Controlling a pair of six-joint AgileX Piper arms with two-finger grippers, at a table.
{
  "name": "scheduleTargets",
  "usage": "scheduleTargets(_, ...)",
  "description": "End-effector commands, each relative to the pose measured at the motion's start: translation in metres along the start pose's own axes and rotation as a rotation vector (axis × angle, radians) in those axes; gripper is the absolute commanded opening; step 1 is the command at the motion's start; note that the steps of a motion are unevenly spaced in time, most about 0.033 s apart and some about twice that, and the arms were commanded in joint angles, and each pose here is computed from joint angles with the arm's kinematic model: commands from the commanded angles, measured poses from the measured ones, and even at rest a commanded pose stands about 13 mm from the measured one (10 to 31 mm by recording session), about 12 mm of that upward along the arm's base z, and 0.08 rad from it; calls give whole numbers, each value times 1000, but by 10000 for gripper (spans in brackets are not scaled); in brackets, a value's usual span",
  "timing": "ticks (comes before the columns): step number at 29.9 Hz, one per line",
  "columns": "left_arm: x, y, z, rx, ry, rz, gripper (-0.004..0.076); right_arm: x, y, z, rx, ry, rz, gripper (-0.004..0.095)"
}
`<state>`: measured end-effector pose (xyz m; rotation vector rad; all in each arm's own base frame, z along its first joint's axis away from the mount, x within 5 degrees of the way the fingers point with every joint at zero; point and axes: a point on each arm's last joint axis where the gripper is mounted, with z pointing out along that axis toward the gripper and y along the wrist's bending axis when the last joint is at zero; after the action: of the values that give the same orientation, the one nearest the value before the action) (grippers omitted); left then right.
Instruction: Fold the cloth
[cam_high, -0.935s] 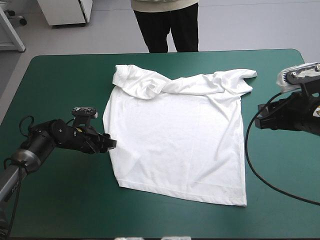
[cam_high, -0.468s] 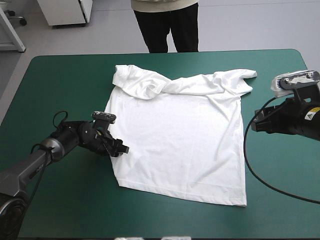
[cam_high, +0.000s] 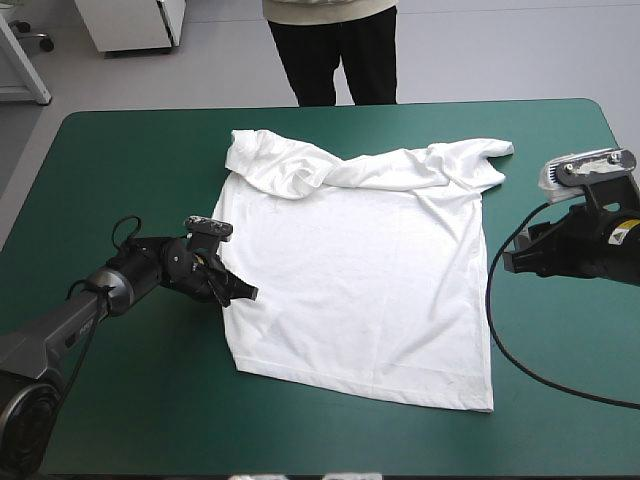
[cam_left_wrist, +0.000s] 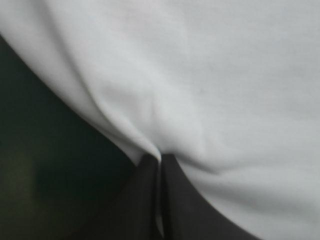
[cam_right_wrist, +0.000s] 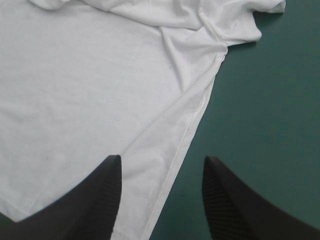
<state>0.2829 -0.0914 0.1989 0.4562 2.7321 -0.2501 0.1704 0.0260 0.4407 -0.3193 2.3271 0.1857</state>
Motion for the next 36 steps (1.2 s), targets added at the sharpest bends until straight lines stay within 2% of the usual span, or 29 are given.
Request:
scheduleTargets(1,3,-5,2,28,27,-19,-9,-4,-3,-2,19,-7,-6,464)
scheduleTargets(8,2,-8,-22,26,-40,-16,-9,36,-11,44,34,232,62,497)
scheduleTargets(13,3,-8,-24,31,-32,-16,-9,79,-6,86,-51,364,144,502)
scheduleTargets(16,3,-8,-24,30,-38,-16,-9,108,-5,106,-59,441,171,502)
scheduleTargets(23,3,-8,-24,30,-38,-16,-9,138,-2,128,-86,458,222,502)
scheduleTargets(31,3,-8,-24,29,-38,-14,-9,149,19,153,-141,530,151,499)
scheduleTargets(34,3,-8,-24,30,-31,-10,-9,156,28,169,-109,585,109,499)
scheduleTargets(36,4,-8,-24,28,-27,-4,-9,160,30,179,-53,636,92,499)
